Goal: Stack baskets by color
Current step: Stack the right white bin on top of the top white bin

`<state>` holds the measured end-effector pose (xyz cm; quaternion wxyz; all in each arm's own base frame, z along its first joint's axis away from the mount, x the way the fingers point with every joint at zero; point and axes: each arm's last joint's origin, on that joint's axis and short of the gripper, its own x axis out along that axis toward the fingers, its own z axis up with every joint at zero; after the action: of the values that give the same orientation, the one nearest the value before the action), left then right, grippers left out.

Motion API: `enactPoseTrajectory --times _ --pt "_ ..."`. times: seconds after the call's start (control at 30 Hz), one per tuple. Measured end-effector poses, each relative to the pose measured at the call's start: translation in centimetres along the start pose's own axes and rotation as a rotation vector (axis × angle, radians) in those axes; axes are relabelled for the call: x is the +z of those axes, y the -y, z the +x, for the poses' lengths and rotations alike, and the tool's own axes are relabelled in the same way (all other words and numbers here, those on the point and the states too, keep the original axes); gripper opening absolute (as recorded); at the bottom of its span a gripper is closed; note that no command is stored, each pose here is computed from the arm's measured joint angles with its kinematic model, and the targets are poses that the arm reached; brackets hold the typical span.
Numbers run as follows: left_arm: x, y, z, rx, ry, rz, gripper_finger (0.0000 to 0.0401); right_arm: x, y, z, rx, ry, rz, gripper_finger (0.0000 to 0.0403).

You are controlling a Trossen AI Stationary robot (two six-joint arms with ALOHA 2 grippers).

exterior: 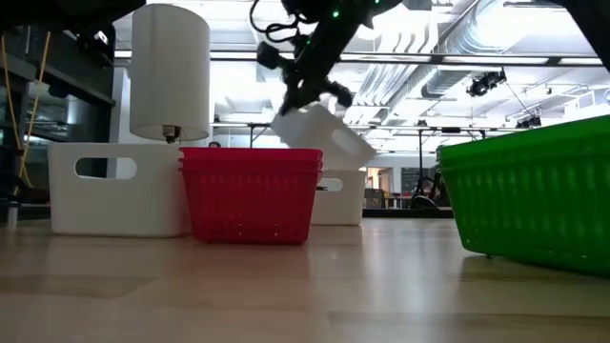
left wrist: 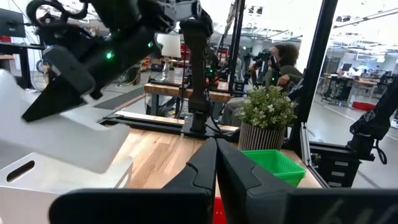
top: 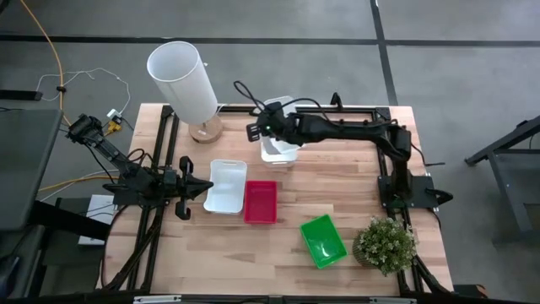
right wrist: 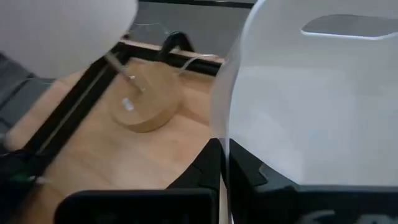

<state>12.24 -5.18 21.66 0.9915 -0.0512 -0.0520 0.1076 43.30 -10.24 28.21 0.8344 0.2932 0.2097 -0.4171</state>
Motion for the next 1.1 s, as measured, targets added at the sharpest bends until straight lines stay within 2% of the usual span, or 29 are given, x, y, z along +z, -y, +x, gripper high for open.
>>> enactPoseTrajectory --times 0.2,0.67,1.1 --pt "-0.1 0.0 0.0 0.0 -0.005 0.005 0.0 -1.2 0.7 2.0 -0.042 -0.069 0.0 0.0" --pt "-0.1 0.0 0.0 -0.001 -0.005 0.014 0.0 -2.0 2.8 1.5 -0.224 -0.188 -0.046 0.0" --pt "-0.1 0.0 0.0 0.0 -0.005 0.013 0.0 -2.4 4.6 2.1 -0.301 -0.33 -0.055 0.0"
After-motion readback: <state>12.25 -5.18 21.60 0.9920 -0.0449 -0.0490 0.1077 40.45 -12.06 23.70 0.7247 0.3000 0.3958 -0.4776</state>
